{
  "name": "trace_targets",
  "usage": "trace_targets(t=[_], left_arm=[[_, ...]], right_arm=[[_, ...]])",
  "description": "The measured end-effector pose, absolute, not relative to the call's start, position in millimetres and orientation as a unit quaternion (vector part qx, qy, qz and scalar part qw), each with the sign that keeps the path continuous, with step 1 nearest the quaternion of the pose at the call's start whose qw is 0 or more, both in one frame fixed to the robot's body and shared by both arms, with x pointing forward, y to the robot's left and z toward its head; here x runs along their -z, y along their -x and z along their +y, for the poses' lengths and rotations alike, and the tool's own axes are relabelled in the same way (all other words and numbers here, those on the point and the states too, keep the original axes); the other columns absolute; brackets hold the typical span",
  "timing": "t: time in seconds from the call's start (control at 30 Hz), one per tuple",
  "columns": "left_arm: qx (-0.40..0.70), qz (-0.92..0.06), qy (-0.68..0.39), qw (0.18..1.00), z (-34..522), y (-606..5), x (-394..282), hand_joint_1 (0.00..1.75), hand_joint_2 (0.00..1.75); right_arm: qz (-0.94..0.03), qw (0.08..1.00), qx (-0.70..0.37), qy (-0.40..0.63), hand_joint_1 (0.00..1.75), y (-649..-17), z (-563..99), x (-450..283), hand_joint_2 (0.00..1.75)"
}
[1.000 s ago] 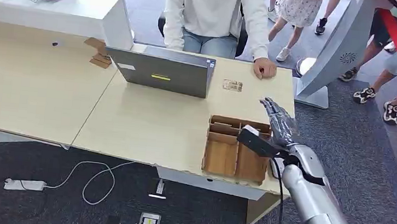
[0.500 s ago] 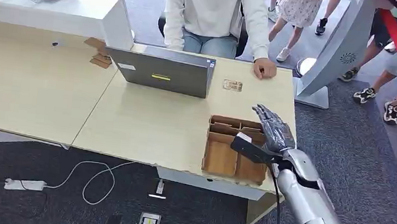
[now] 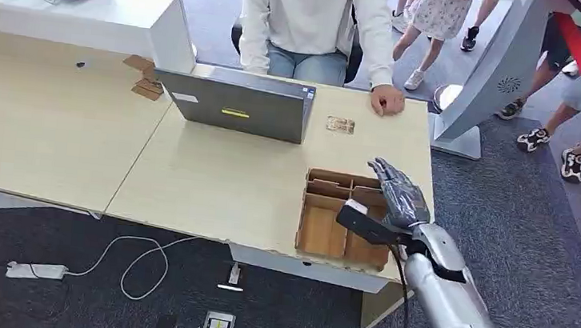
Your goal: Pass the card to the sensor for recognition and then transmit it.
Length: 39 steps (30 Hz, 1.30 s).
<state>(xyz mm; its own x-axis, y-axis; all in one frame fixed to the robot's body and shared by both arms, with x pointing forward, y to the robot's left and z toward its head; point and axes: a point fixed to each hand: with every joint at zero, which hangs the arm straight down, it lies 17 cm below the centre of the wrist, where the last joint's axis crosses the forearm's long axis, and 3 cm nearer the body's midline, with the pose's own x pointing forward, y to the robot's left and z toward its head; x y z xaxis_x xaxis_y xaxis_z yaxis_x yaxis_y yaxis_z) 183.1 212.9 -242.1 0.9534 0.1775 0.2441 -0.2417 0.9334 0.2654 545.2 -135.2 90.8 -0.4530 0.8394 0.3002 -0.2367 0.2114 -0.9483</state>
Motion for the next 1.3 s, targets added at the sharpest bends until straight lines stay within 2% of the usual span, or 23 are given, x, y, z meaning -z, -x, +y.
trace_targets(t=[0.13, 0.17, 0.2, 0.23, 0.27, 1.3], left_arm=[[-0.108, -0.107, -0.142, 0.978, 210.8, -182.6, 242.7, 0.00, 0.00], [-0.108, -0.107, -0.141, 0.978, 210.7, -182.6, 242.7, 0.00, 0.00], [-0.108, -0.107, -0.140, 0.978, 210.2, -182.7, 242.8, 0.00, 0.00], [-0.108, -0.107, -0.139, 0.978, 209.9, -182.8, 242.8, 0.00, 0.00], [-0.108, -0.108, -0.138, 0.979, 209.4, -183.0, 242.8, 0.00, 0.00], [-0.099, -0.110, -0.138, 0.979, 207.7, -184.3, 242.1, 0.00, 0.00]], right_arm=[[-0.626, 0.464, -0.578, 0.242, 0.00, -545.5, -135.4, -91.3, 1.75], [-0.625, 0.465, -0.578, 0.243, 0.12, -545.7, -135.5, -91.3, 1.75], [-0.625, 0.466, -0.577, 0.244, 0.12, -546.0, -136.1, -91.1, 1.75], [-0.624, 0.466, -0.577, 0.244, 1.47, -546.1, -136.5, -91.0, 1.75], [-0.624, 0.467, -0.577, 0.245, 1.75, -546.2, -136.7, -91.0, 1.75], [-0.634, 0.459, -0.566, 0.258, 1.75, -551.4, -137.1, -102.8, 1.75]])
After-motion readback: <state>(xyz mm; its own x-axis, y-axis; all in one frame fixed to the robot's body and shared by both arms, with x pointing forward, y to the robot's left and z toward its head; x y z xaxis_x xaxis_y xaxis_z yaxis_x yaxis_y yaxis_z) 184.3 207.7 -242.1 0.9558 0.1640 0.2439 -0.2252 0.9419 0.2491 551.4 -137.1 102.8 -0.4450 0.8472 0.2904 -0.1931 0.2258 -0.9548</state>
